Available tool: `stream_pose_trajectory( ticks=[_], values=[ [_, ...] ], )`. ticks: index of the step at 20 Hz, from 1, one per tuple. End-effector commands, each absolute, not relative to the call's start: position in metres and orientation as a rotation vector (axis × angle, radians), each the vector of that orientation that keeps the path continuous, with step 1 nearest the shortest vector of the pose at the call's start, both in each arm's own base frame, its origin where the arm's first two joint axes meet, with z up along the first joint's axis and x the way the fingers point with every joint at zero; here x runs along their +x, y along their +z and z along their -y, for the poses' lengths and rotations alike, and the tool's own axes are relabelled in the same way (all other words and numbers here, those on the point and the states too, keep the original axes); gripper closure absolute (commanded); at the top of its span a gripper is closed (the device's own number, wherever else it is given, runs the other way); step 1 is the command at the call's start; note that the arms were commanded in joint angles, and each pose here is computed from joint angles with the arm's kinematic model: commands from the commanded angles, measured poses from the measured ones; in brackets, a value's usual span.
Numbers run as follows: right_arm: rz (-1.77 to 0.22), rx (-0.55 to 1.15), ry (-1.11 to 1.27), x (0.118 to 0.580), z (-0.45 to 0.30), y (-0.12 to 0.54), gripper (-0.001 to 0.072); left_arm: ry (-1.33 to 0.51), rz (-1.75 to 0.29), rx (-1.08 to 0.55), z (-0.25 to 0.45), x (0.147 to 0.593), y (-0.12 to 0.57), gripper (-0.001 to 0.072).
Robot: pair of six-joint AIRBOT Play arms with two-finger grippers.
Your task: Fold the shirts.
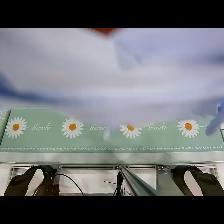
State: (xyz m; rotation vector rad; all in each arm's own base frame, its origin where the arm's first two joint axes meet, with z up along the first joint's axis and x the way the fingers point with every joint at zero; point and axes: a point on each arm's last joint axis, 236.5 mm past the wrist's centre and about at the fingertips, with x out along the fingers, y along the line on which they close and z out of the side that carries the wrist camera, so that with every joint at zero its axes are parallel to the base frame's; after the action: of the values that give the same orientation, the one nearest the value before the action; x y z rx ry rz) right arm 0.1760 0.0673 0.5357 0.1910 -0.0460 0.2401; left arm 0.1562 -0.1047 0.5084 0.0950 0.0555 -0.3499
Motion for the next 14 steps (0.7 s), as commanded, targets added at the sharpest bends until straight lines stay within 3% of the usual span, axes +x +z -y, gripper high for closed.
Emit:
stream_pose_trajectory(
  ticks=[1, 7, 14],
  values=[
    [-0.051, 0.159, 0.191, 0.161, -0.063, 0.515, 0.0698, -0.339, -0.305, 0.076, 0.108, 0.122, 0.447, 0.0687],
    [-0.586, 0.157, 0.183, 0.233, -0.042, 0.401, 0.0698, -0.434, -0.635, -0.072, 0.101, 0.161, 0.358, 0.0687],
    [-0.96, 0.319, 0.28, 0.392, -0.039, 0.253, 0.0698, -0.453, -0.912, -0.428, 0.081, 0.255, 0.198, 0.0687]
  ],
)
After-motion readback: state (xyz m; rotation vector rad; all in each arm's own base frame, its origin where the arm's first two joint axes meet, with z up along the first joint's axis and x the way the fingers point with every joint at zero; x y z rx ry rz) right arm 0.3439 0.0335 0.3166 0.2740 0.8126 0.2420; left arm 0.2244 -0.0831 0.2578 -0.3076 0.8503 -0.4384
